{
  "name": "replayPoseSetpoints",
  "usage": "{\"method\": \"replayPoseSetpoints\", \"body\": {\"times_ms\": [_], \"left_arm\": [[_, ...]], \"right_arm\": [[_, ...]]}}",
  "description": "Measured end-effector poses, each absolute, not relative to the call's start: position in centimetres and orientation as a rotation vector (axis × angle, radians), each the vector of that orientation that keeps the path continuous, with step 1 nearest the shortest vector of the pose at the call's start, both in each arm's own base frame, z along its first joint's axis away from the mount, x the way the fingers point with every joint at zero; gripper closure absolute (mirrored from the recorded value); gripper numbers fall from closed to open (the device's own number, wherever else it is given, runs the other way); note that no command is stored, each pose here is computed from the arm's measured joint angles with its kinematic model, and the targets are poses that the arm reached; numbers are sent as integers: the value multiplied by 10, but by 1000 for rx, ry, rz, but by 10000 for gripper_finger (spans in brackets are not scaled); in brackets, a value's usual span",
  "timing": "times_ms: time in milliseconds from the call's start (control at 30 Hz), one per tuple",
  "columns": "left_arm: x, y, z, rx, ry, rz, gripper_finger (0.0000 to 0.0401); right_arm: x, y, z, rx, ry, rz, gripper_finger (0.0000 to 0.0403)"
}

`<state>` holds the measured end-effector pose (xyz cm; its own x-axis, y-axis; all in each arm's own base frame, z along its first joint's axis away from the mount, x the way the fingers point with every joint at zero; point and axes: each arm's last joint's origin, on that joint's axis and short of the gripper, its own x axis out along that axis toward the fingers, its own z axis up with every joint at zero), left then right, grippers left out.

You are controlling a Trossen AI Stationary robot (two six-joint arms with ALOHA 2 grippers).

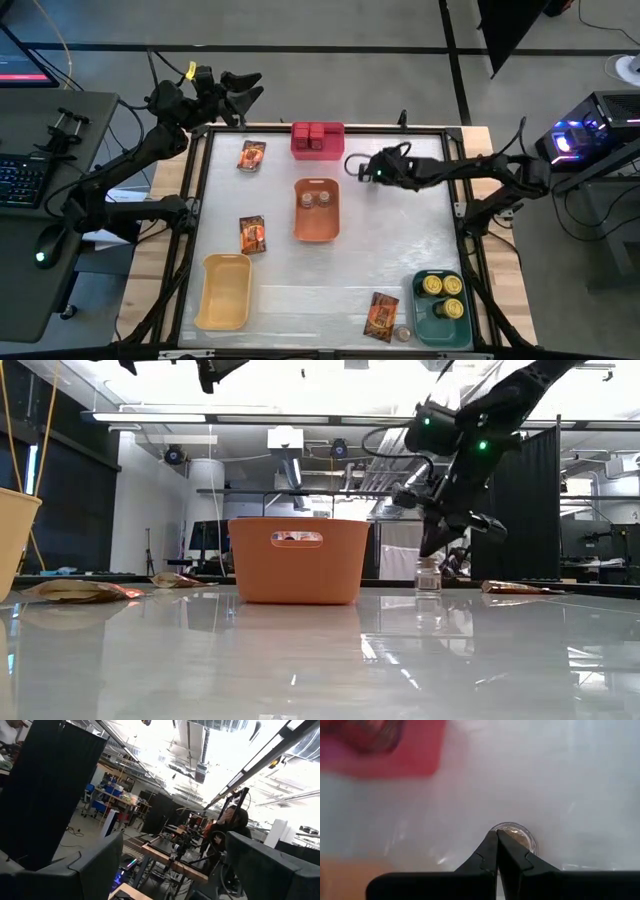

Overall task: Sort spices by type
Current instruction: Put the top brown spice bottle into the orange bin

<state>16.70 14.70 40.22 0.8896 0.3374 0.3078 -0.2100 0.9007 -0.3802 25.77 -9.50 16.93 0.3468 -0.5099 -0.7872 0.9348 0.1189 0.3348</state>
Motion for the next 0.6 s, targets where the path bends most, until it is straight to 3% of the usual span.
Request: {"method": "replayPoseSetpoints", "body": {"times_ms": [367, 600], "left_arm": [[172, 140, 402, -369, -357, 212, 64], [175, 137, 402, -362, -365, 225, 64]], "right_arm": [[277, -16, 176, 966, 620, -855, 403], [263, -20, 218, 841, 507, -767, 403]]}}
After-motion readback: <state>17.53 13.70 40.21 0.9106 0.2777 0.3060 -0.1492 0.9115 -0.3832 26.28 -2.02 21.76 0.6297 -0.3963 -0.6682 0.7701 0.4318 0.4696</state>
